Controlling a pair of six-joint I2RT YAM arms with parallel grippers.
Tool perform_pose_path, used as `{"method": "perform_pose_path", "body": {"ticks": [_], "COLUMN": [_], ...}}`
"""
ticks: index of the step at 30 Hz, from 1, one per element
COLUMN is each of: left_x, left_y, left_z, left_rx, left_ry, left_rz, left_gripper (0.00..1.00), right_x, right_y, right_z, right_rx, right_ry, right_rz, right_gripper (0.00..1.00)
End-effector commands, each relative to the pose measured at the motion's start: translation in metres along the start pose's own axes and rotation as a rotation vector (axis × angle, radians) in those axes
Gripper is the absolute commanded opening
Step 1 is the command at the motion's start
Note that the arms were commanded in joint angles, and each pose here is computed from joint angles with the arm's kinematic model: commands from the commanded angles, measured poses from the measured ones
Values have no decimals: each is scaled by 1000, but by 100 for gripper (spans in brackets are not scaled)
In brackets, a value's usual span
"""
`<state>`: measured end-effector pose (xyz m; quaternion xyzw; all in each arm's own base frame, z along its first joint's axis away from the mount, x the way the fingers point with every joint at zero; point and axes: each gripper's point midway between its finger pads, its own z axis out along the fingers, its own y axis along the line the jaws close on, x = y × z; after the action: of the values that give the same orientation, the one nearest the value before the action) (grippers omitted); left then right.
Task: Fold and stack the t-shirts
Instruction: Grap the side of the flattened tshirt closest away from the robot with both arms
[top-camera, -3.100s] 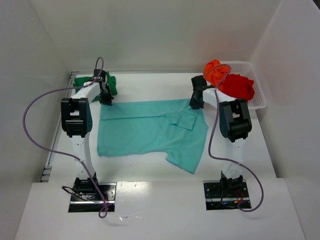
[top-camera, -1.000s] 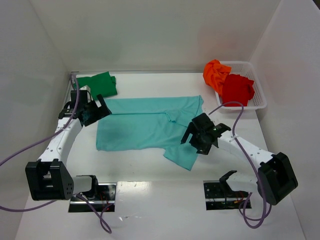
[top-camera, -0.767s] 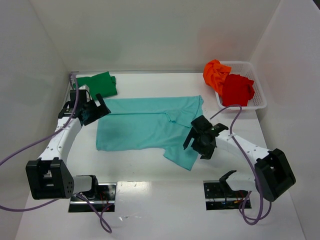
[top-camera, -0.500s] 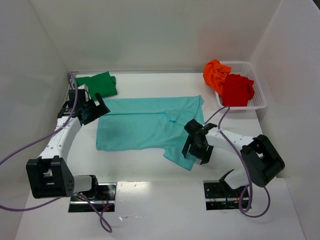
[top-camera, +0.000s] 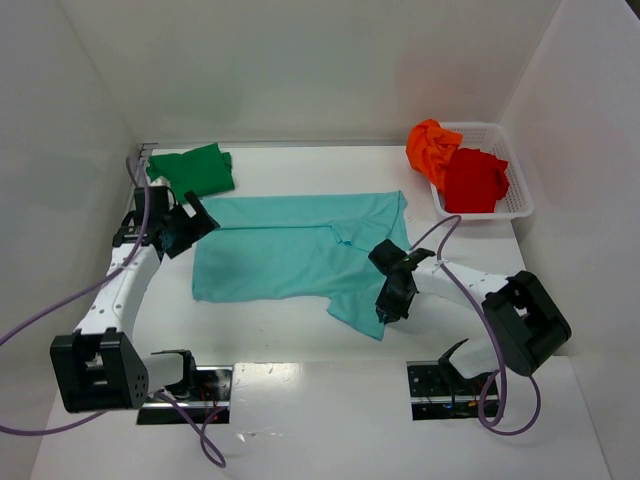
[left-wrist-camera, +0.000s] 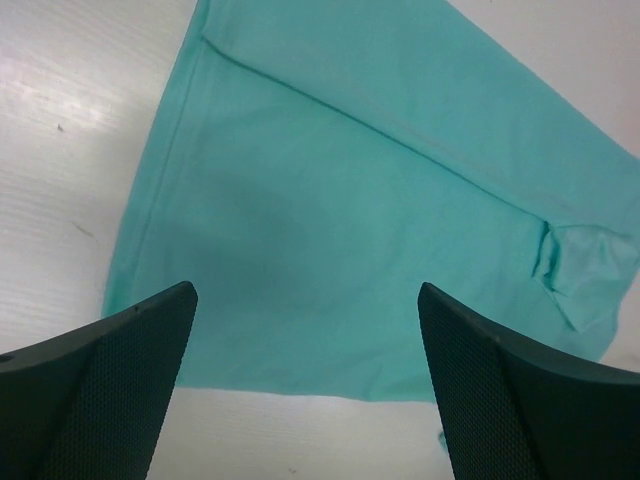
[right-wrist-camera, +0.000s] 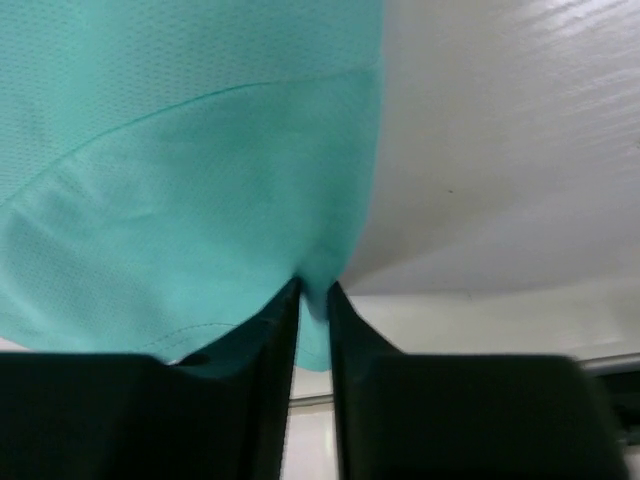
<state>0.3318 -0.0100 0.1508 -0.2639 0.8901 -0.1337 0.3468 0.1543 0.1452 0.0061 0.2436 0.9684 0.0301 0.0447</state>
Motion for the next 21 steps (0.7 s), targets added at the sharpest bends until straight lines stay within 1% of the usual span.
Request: {"method": "perform_pose_path", "body": {"ticks": [1,2,4,7,10,13,15,16,19,20,21], "left_x": [11,15,32,31,49,60,67,72,81,82,84], "left_y": [-2,-1,14,16,29,40,55,58,75,87,90], "left_z": [-18,-17,-12,-14,-12,-12,-13,-13,-14,-17,-18], "left_rx": [37,39,-13,-25,-71,-129,-203,-216,-287,-333,-354], "left_ry": [-32,-33,-23,-45,-19,7,-11,2,-23,-61,-64], "left_rz": [-172,-198,-271,-323,-366,-398,-445,-456,-495,-515,-526], "left_gripper": [98,97,97,97,97,96,95,95,92,90,90], "right_x": [-12,-13,-18,-31,-45,-52,-57,-57,-60,-64,-65], "right_y": [15,18,22,35,48,52,53,53,60,62,64], "right_z": [8,8,6,-9,-33,-43,-44,-44,-48,-49,-50], "right_rx": [-51,-61,-73,-116,-203,-246,-260,-260,-296,-306,-314], "right_ry": [-66,-71,-90,-142,-210,-239,-261,-261,-274,-285,-290], "right_rz": [2,3,-7,-21,2,7,10,10,-2,-4,-4], "right_gripper": [16,14,13,7,7,7,7,7,7,7,7]}}
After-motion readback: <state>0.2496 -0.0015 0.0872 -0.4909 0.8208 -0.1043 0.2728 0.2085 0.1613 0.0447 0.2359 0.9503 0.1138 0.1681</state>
